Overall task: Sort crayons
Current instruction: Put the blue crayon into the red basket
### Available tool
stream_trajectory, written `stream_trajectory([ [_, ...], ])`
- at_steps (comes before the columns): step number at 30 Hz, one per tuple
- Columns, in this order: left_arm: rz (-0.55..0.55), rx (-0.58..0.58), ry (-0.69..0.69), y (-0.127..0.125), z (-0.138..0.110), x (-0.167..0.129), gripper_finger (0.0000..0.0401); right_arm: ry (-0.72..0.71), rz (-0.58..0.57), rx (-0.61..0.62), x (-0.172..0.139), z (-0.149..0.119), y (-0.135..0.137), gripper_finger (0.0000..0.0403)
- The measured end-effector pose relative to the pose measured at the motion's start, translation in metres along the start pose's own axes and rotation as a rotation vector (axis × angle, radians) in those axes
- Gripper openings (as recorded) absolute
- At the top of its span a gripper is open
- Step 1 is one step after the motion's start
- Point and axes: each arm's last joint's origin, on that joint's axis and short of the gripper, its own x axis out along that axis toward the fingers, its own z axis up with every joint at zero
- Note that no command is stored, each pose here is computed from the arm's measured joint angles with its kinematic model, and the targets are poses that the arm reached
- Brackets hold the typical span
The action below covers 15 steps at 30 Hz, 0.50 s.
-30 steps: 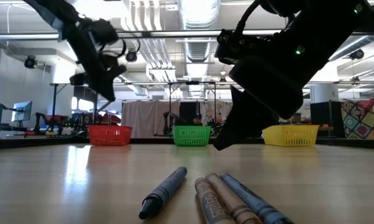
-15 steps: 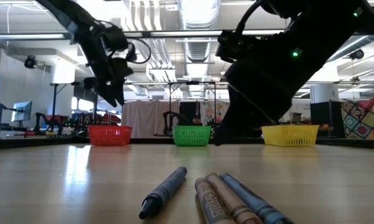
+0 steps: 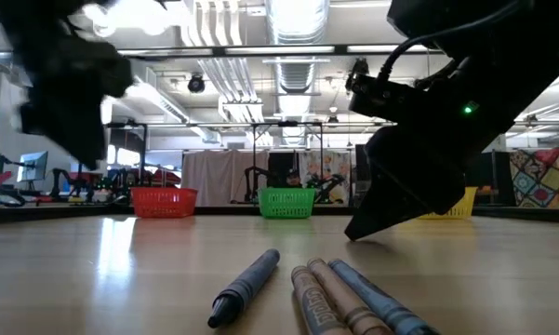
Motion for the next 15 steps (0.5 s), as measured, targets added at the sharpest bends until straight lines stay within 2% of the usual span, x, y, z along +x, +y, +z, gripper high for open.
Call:
stream_trajectory([
  [5, -0.052, -0.099, 0.017, -0.018, -0.06, -0.009, 0.015, -0.003, 0.007, -0.003, -0.001, 0.002, 0.002, 0.0214],
  [9, -0.021, -0.138, 0.066, -0.024, -0.097, -0.005, 0.015, -0.003, 0.016, -0.007, -0.002, 0.004, 0.003, 0.0214],
  [15, 0.082, -0.118, 0.2, -0.047, -0.122, 0.009, 0.015, -0.015, 0.027, 0.006, -0.003, 0.009, 0.006, 0.0214],
])
